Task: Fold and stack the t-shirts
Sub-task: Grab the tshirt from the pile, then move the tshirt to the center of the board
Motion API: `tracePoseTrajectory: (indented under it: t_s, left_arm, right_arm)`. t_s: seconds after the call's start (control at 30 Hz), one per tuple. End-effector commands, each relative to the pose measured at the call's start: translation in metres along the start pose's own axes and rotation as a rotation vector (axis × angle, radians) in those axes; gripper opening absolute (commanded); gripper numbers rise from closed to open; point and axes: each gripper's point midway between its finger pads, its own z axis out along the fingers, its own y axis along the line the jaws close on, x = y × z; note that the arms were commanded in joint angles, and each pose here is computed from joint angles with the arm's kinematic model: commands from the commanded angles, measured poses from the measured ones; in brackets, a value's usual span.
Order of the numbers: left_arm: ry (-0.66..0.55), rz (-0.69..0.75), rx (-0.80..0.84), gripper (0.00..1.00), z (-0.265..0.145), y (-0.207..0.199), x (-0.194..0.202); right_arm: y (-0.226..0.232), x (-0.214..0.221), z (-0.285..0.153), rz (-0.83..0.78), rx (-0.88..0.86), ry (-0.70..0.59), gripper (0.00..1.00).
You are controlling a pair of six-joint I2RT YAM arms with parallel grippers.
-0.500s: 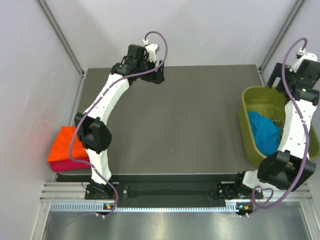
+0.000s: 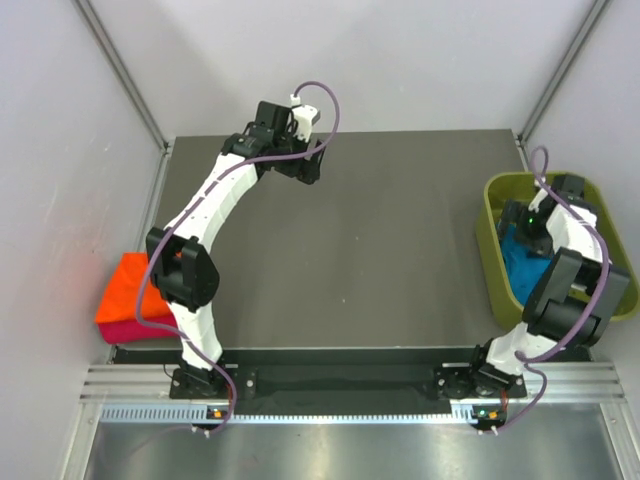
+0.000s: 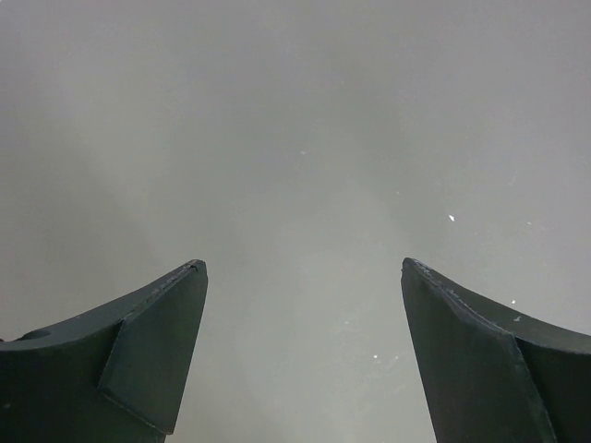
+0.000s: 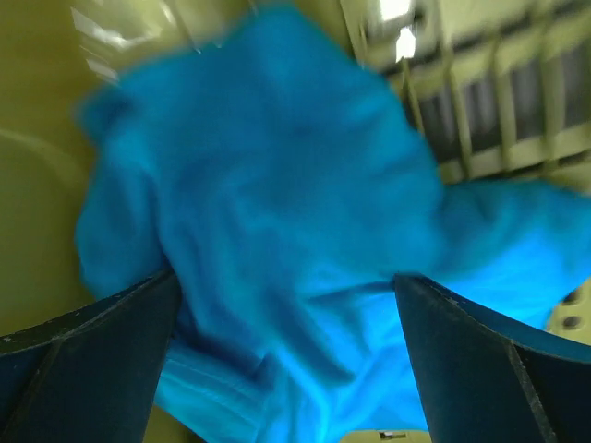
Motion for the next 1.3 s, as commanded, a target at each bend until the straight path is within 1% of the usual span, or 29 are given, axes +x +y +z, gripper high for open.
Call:
tracePoseTrajectory:
  t_s: [0.0,0.1,0.2,0.23,0.27,0.3,0.33,0.4,0.43,0.5,0.53,0.6,0.67,0.7,0.77,0.8,0.83,0.87,0.93,1.0,1.07,1.1,1.13,1.17,1.2,1.23,1.27]
  left_arm:
    - [-0.126,0.048,-0.031,0.9,-0.037,0.001,-0.036]
    - [-0.142,0.034,0.037,0.9,-0.037,-0.01,-0.039]
    - [-0.154,-0.007,0.05,0.9,-0.035,-0.013,-0.04]
    - [-0.154,-0.025,0.053,0.89,-0.033,-0.014,-0.041]
    - [-0.151,-0.022,0.06,0.89,-0.032,-0.015,-0.04]
    - [-0.147,-0.017,0.068,0.89,-0.031,-0.016,-0.039]
    - [-0.145,-0.002,0.07,0.89,-0.029,-0.016,-0.038]
    - [-0.142,-0.004,0.044,0.89,-0.026,-0.011,-0.039]
    - [-0.15,-0.001,0.025,0.89,-0.028,-0.007,-0.043]
    - [-0.157,0.011,0.019,0.89,-0.027,-0.005,-0.046]
    - [-0.166,0.022,0.017,0.89,-0.029,-0.005,-0.05]
    - [-0.169,0.033,0.016,0.89,-0.029,-0.005,-0.052]
    - [-0.173,0.035,0.004,0.89,-0.03,-0.002,-0.054]
    - [-0.179,0.034,-0.001,0.89,-0.032,-0.002,-0.055]
    - [-0.182,0.014,-0.06,0.89,-0.033,0.007,-0.055]
    - [-0.192,0.001,-0.081,0.9,-0.035,0.011,-0.057]
    - [-0.2,-0.007,-0.098,0.9,-0.036,0.013,-0.06]
    - [-0.201,0.003,-0.107,0.9,-0.038,0.015,-0.061]
    - [-0.216,0.03,-0.132,0.9,-0.045,0.019,-0.068]
    - [-0.221,0.035,-0.172,0.89,-0.049,0.027,-0.07]
    - [-0.228,0.047,-0.186,0.92,-0.054,0.03,-0.072]
    - [-0.23,0.047,-0.188,0.93,-0.055,0.03,-0.072]
    - [-0.22,0.042,-0.226,0.95,-0.056,0.038,-0.068]
    - [-0.229,0.036,-0.235,0.96,-0.06,0.04,-0.069]
    - [-0.231,0.029,-0.244,0.97,-0.063,0.042,-0.068]
    - [-0.222,0.018,-0.277,0.97,-0.064,0.047,-0.064]
    - [-0.225,0.007,-0.31,0.99,-0.067,0.053,-0.063]
  right_arm:
    - [-0.015,0.011,0.01,-0.015,0.042,0.033,1.0]
    - [-0.021,0.012,0.02,-0.04,0.049,0.043,1.0]
    - [-0.03,0.009,0.025,-0.062,0.082,0.051,1.0]
    - [-0.032,0.007,0.025,-0.076,0.091,0.05,0.98]
    - [-0.035,0.005,0.025,-0.1,0.1,0.048,0.92]
    - [-0.036,0.0,0.025,-0.11,0.103,0.042,0.85]
    - [-0.036,-0.001,0.025,-0.119,0.094,0.041,0.65]
    - [-0.036,-0.007,0.023,-0.121,0.092,0.038,0.5]
    - [-0.034,-0.005,0.02,-0.109,0.08,0.045,0.34]
    - [-0.023,-0.015,0.01,-0.103,0.029,0.012,0.15]
    - [-0.02,-0.017,0.004,-0.1,0.019,0.0,0.0]
    - [-0.01,-0.041,-0.025,-0.1,-0.002,-0.101,0.0]
    - [-0.001,-0.063,-0.053,-0.135,-0.024,-0.205,0.0]
    - [0.011,-0.09,-0.091,-0.179,-0.052,-0.343,0.0]
    - [0.027,-0.118,-0.139,-0.263,-0.081,-0.521,0.0]
    - [0.044,-0.136,-0.184,-0.324,-0.115,-0.694,0.0]
    - [0.053,-0.144,-0.21,-0.354,-0.131,-0.786,0.0]
    - [0.066,-0.147,-0.246,-0.374,-0.154,-0.897,0.0]
    - [0.095,-0.158,-0.292,-0.427,-0.25,-1.059,0.0]
    - [0.121,-0.163,-0.329,-0.467,-0.337,-1.147,0.0]
    - [0.153,-0.169,-0.352,-0.493,-0.453,-1.18,0.0]
    - [0.168,-0.167,-0.355,-0.509,-0.518,-1.163,0.0]
    - [0.195,-0.161,-0.357,-0.533,-0.603,-1.137,0.0]
    - [0.21,-0.165,-0.357,-0.539,-0.658,-1.109,0.0]
    - [0.228,-0.156,-0.352,-0.571,-0.74,-1.059,0.0]
    - [0.256,-0.142,-0.35,-0.61,-0.834,-1.012,0.0]
    - [0.27,-0.136,-0.339,-0.631,-0.883,-0.965,0.0]
